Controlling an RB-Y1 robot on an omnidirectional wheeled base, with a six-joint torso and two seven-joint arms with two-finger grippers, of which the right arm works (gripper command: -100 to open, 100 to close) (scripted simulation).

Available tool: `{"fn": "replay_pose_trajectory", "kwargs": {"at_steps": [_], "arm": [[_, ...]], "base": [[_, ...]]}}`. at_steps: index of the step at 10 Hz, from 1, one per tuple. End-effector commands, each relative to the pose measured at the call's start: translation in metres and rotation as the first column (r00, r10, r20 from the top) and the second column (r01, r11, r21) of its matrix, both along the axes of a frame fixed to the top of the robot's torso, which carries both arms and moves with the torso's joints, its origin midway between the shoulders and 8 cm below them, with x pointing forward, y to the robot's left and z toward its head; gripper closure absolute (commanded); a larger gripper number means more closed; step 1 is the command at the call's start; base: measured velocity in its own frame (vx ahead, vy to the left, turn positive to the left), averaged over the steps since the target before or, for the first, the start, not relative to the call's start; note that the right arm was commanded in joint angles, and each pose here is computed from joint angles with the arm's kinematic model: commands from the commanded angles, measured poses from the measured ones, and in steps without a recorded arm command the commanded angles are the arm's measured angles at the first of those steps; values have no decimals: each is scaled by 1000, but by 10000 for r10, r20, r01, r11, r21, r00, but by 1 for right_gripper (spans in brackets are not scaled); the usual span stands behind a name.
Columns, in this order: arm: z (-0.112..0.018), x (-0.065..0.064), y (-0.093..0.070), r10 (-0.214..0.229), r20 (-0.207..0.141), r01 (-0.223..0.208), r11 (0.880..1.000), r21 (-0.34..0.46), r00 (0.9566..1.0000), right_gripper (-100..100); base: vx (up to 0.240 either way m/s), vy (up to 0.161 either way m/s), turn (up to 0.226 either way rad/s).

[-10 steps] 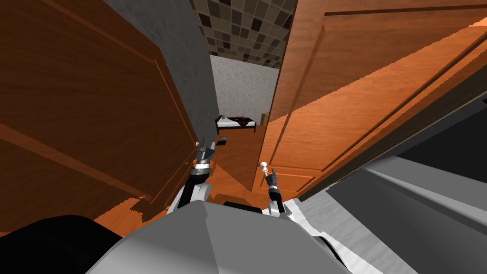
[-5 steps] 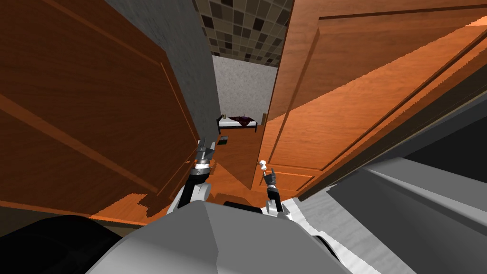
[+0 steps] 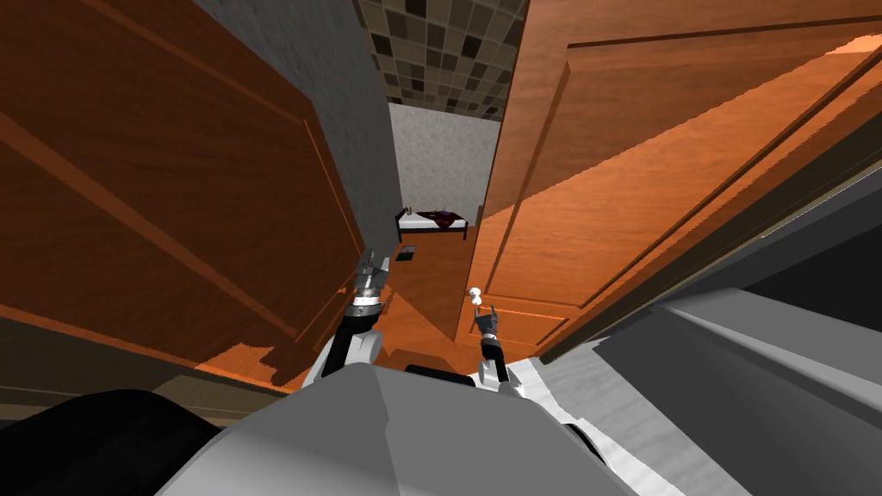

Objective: Push the door open

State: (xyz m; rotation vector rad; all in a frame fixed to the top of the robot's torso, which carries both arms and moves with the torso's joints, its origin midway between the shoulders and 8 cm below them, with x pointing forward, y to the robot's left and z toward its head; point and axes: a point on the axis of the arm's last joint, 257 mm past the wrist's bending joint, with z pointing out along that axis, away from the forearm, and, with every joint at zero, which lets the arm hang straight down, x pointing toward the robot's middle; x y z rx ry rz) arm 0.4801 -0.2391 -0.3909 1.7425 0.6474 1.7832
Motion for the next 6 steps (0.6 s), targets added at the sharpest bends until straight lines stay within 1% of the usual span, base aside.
{"fn": "replay_pose_trajectory", "kwargs": {"at_steps": [1,2,3,5,6], "arm": [[0,1,4,-32,15,31,9976,688,10000,-100],[0,1,7,-64,15,62,9937,1120,10000,-100],[0,1,7,-59,22,55,9917,1282,10000,-100],[0,3,15,-118,24,110,9744,2247,9999,-100],[0,3,15,-113,33,102,9702,2420,9999,-100]], "base": [[-47,-27,48],[-64,-44,87],[-45,-38,23],[-59,-31,56],[-58,-36,30]]}}
